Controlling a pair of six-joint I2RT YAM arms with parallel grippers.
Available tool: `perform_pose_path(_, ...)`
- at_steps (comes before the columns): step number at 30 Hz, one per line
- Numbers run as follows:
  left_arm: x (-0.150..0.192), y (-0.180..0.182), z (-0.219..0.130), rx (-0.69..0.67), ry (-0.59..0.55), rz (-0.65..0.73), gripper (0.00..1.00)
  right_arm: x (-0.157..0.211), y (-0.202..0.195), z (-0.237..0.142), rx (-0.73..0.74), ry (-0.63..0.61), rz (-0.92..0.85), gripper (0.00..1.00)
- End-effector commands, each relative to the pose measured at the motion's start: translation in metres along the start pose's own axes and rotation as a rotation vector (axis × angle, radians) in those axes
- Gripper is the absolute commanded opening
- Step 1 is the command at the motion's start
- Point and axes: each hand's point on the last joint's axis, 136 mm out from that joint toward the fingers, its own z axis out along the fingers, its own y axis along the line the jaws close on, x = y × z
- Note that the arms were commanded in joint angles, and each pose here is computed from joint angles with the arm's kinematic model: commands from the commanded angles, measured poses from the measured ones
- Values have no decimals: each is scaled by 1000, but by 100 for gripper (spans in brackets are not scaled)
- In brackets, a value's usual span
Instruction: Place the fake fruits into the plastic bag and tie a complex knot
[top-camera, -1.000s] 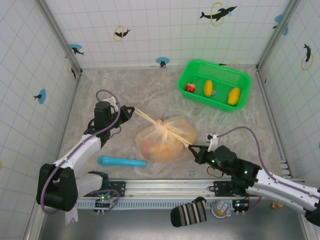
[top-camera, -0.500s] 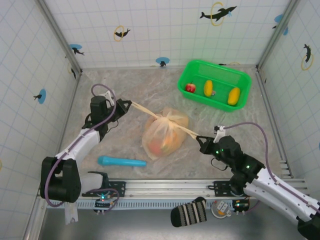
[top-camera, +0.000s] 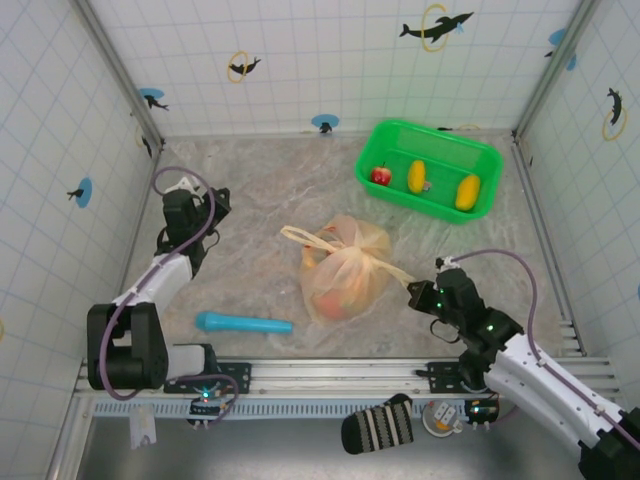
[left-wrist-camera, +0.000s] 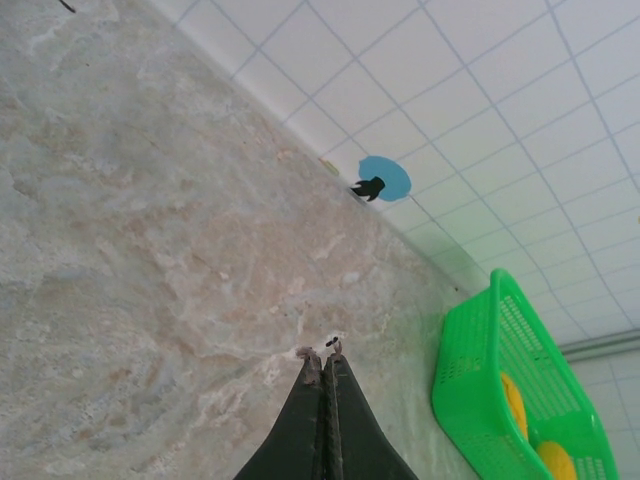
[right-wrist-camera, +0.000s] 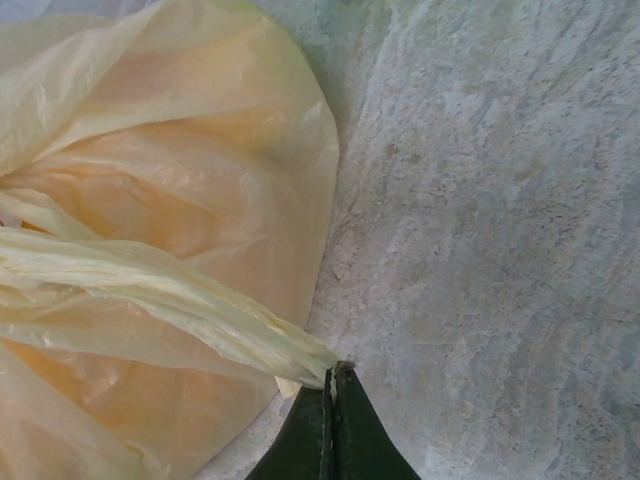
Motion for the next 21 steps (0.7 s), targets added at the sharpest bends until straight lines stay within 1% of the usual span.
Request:
perform_pose_path(1, 3, -34, 3, 118, 28, 34, 0, -25, 47, -10, -160, -42, -63, 20)
perform_pose_path(2, 4, -45, 2, 145, 36, 57, 0, -32, 59, -14, -195, -53, -78, 30)
perform_pose_path(3, 5, -56, 1, 170, 38, 86, 0, -39, 68, -18, -218, -68, -96, 37)
perform_pose_path(4, 5, -64, -2, 184, 33, 114, 0, -48, 78, -24, -238, -91, -119, 41)
perform_pose_path(6, 3, -86, -10, 209, 15, 192, 22, -72, 98, -43, -259, -158, -178, 54)
perform_pose_path(7, 4, -96, -15, 223, 9, 233, 29, -83, 107, -53, -269, -189, -211, 62)
perform_pose_path(8, 4, -106, -20, 233, -4, 279, 36, -95, 118, -65, -282, -224, -248, 75)
perform_pose_path(9, 5, -116, -27, 241, -14, 324, 43, -106, 126, -76, -281, -255, -275, 92)
perform_pose_path(10, 6, -123, -32, 246, -20, 357, 49, -113, 129, -83, -269, -274, -295, 99)
perform_pose_path(11, 7, -131, -40, 259, -21, 390, 55, -124, 134, -92, -246, -303, -312, 99)
perform_pose_path(13, 8, -139, -54, 272, -21, 439, 97, -144, 130, -103, -149, -352, -323, 99)
perform_pose_path(14, 8, -139, -60, 275, -25, 464, 98, -156, 124, -109, -83, -387, -321, 99)
perform_pose_path(16, 6, -132, -71, 238, -53, 487, 98, -173, 111, -119, 38, -452, -355, 99)
perform_pose_path(19, -2, -103, -82, 100, -128, 473, 98, -187, 97, -128, 153, -548, -468, 99)
perform_pose_path(21, -4, -79, -88, 2, -173, 475, 98, -189, 69, -120, 332, -549, -545, 99)
